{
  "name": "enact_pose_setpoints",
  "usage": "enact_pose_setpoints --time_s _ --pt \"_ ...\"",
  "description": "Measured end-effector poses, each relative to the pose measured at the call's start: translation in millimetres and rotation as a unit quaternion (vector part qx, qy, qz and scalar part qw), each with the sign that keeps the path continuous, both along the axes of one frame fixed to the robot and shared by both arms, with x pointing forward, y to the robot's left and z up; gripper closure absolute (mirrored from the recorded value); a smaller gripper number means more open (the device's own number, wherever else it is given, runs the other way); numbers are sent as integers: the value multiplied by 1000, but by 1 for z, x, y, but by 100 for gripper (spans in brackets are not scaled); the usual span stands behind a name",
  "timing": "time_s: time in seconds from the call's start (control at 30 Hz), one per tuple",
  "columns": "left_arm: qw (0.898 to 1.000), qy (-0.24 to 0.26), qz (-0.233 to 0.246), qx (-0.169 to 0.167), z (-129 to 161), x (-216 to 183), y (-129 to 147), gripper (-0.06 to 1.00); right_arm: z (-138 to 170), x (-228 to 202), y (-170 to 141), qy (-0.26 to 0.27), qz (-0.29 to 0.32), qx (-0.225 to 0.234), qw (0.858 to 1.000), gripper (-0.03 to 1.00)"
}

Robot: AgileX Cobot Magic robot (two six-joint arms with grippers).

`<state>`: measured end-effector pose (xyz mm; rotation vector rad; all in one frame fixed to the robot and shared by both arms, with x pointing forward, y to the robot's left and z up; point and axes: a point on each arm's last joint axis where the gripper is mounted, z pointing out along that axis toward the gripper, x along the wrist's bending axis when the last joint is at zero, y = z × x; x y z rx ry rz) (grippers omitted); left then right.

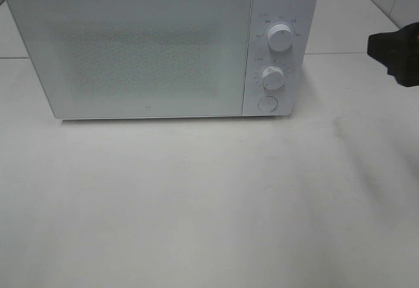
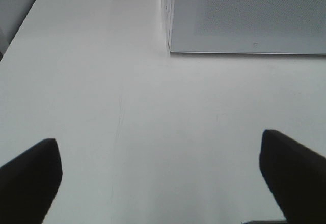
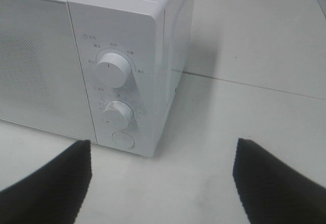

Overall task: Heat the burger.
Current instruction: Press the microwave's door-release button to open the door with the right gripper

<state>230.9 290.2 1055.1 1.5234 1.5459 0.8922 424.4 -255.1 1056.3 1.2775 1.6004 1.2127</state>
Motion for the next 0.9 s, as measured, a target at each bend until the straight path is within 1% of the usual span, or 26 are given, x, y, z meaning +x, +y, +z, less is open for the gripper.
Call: enact_pose_setpoints --time_s 0.07,0.13,0.17,0.2,0.27,0.33,0.37,0.5,0.53,0.6,0.67,0.9 --pt "1000 0 0 0 0 0 0 -3 -11 7 2 -24 2 6 1000 22" --pt "1000 0 0 0 0 0 0 -3 -14 9 3 -33 3 9 999 22" --pt "1000 0 0 0 0 0 0 -3 -21 12 4 -52 4 14 999 22" --pt "1000 0 0 0 0 0 0 -3 -21 12 4 -52 4 14 999 22" --pt "1000 0 0 0 0 0 0 -3 -31 15 5 -74 6 20 997 22" --pt "1000 0 0 0 0 0 0 -3 -34 15 5 -79 6 22 997 22" --pt "1000 0 0 0 0 0 0 -3 -42 17 5 -88 8 20 996 22" --pt "1000 0 0 0 0 0 0 -3 -54 20 4 -90 0 17 996 22" --pt "1000 0 0 0 0 0 0 -3 -61 22 2 -86 -14 20 996 22" --pt "1000 0 0 0 0 0 0 -3 -65 23 1 -84 -23 20 996 22" --pt "1000 0 0 0 0 0 0 -3 -74 25 -3 -82 -46 21 995 22" --pt "1000 0 0 0 0 0 0 -3 -90 24 -8 -67 -80 24 994 22"
